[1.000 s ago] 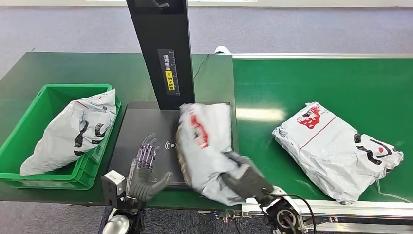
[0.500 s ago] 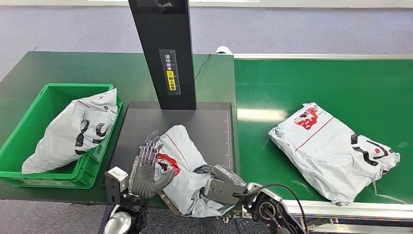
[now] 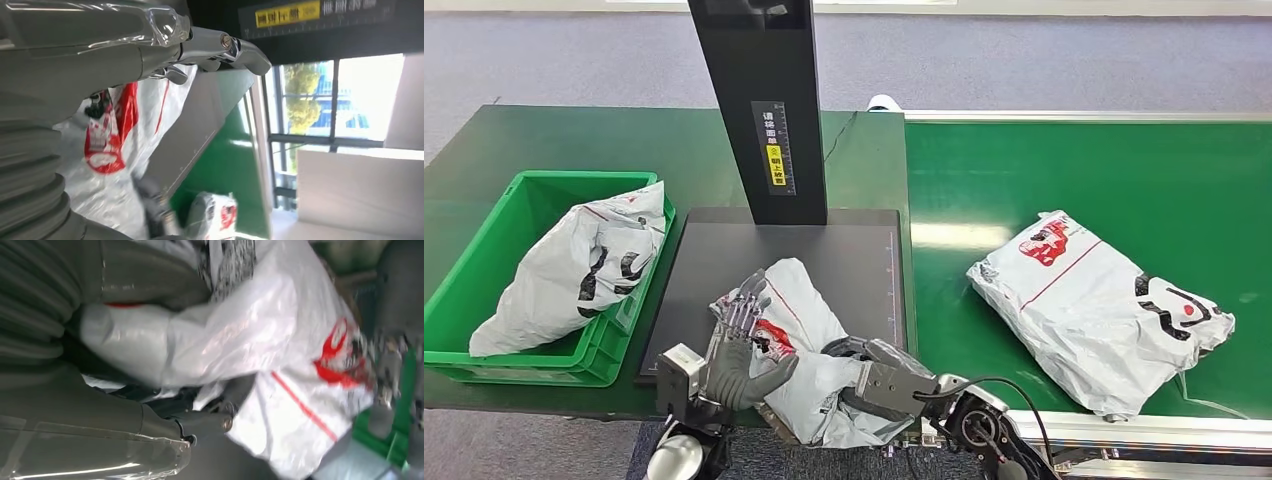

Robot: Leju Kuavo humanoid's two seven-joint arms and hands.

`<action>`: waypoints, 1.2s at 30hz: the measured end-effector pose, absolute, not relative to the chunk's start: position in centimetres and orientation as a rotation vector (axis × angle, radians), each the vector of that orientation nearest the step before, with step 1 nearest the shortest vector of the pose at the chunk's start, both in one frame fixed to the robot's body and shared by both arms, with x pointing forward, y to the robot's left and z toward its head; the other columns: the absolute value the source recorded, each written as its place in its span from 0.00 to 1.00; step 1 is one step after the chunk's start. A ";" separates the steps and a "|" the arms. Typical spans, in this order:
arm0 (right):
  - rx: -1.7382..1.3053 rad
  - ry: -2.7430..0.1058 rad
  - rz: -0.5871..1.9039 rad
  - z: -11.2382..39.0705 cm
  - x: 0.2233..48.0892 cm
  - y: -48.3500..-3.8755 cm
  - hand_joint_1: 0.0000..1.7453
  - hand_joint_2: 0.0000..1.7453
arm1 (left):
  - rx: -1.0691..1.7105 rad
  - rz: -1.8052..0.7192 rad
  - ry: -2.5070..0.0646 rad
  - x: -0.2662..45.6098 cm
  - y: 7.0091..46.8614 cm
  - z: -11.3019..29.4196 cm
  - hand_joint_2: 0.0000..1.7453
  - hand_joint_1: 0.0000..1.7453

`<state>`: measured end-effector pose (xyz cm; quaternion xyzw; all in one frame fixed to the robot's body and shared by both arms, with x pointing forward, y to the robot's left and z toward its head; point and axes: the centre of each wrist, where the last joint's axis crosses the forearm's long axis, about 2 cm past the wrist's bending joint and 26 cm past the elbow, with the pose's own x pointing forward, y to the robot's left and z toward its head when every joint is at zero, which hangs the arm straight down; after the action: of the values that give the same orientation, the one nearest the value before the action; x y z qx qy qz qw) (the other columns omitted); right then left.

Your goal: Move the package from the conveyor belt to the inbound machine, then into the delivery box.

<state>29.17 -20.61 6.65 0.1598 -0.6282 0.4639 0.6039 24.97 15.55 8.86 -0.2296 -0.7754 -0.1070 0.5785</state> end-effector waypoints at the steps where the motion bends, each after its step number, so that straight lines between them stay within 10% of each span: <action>1: 0.368 -1.464 1.059 6.6 29.2 -20.7 0.00 1.00 | -0.533 -0.296 -1.806 24.9 15.4 8.8 1.00 0.00; 24: 0.304 -1.740 0.618 6.9 28.3 -21.8 0.00 1.00 | 0.086 -1.137 -1.589 25.8 13.5 7.2 1.00 0.00; 28: 0.304 -1.750 0.587 7.0 27.9 -21.7 0.00 1.00 | 0.181 -1.180 -1.525 26.3 13.6 7.2 1.00 0.98; 36: 0.303 -1.756 0.479 7.1 27.1 -21.8 0.00 1.00 | 0.258 -1.151 -1.501 26.8 14.2 7.3 1.00 1.00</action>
<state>27.08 -21.83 7.08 0.1310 -0.7587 0.2070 0.6036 26.85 14.18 7.30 0.1102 -0.6416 -0.4919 0.5781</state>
